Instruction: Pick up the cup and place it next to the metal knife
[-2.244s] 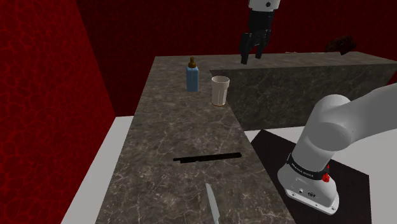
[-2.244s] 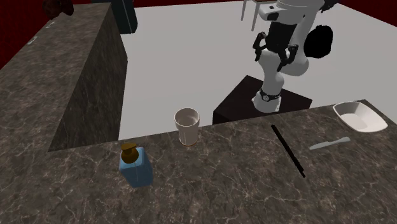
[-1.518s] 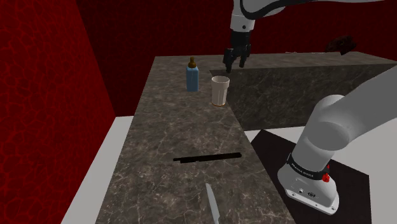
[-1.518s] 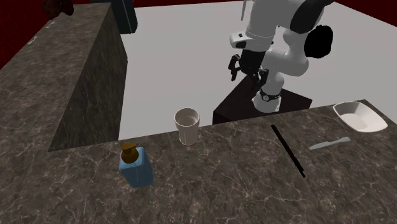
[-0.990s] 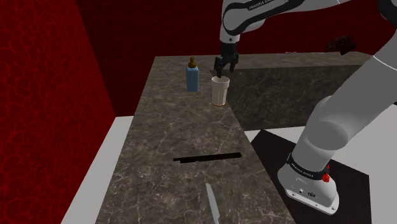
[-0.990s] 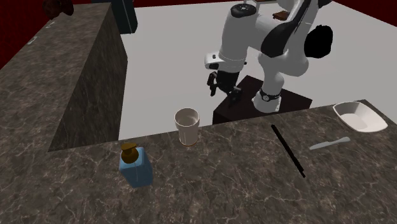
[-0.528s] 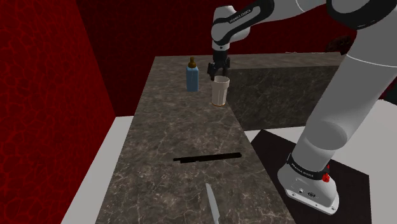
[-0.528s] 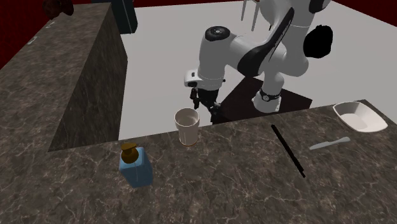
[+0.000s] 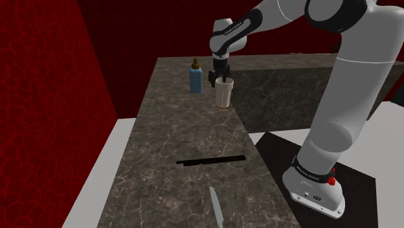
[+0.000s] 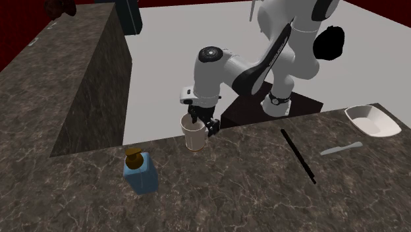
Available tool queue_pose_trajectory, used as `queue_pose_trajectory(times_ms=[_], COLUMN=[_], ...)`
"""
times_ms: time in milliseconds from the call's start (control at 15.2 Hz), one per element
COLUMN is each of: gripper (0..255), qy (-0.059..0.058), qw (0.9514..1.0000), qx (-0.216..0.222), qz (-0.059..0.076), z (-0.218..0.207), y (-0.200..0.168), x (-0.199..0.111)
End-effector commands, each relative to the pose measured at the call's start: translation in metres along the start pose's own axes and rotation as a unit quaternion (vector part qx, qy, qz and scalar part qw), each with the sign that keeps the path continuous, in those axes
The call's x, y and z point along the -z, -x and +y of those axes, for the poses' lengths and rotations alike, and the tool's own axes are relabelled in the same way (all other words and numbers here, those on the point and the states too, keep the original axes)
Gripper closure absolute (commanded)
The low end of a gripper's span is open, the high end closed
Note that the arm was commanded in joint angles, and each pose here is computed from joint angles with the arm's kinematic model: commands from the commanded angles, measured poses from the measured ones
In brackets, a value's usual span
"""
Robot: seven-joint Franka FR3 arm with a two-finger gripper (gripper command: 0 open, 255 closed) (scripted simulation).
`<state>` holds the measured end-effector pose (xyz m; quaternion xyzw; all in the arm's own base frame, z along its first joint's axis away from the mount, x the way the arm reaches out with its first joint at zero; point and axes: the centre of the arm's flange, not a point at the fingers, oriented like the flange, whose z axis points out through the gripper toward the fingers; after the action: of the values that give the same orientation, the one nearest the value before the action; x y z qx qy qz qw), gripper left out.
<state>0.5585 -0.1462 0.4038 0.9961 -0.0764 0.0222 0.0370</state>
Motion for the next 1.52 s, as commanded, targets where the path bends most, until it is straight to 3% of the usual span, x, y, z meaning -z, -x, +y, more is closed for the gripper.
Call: queue_pose_trajectory(times_ms=[0,594,660,1254,1452], gripper=[0,0,255,255,255], qy=[0.0,0.0,0.0,0.0,0.0], qw=[1.0,1.0,1.0,1.0,1.0], qx=[0.0,0.0,0.0,0.0,0.0], qz=[0.0,0.0,0.0,0.0,0.0], z=[0.0,0.0,0.0,0.0,0.002], y=[0.001,0.0,0.0,0.0,0.0], x=[-0.011,-0.019,-0.019,-0.019,-0.004])
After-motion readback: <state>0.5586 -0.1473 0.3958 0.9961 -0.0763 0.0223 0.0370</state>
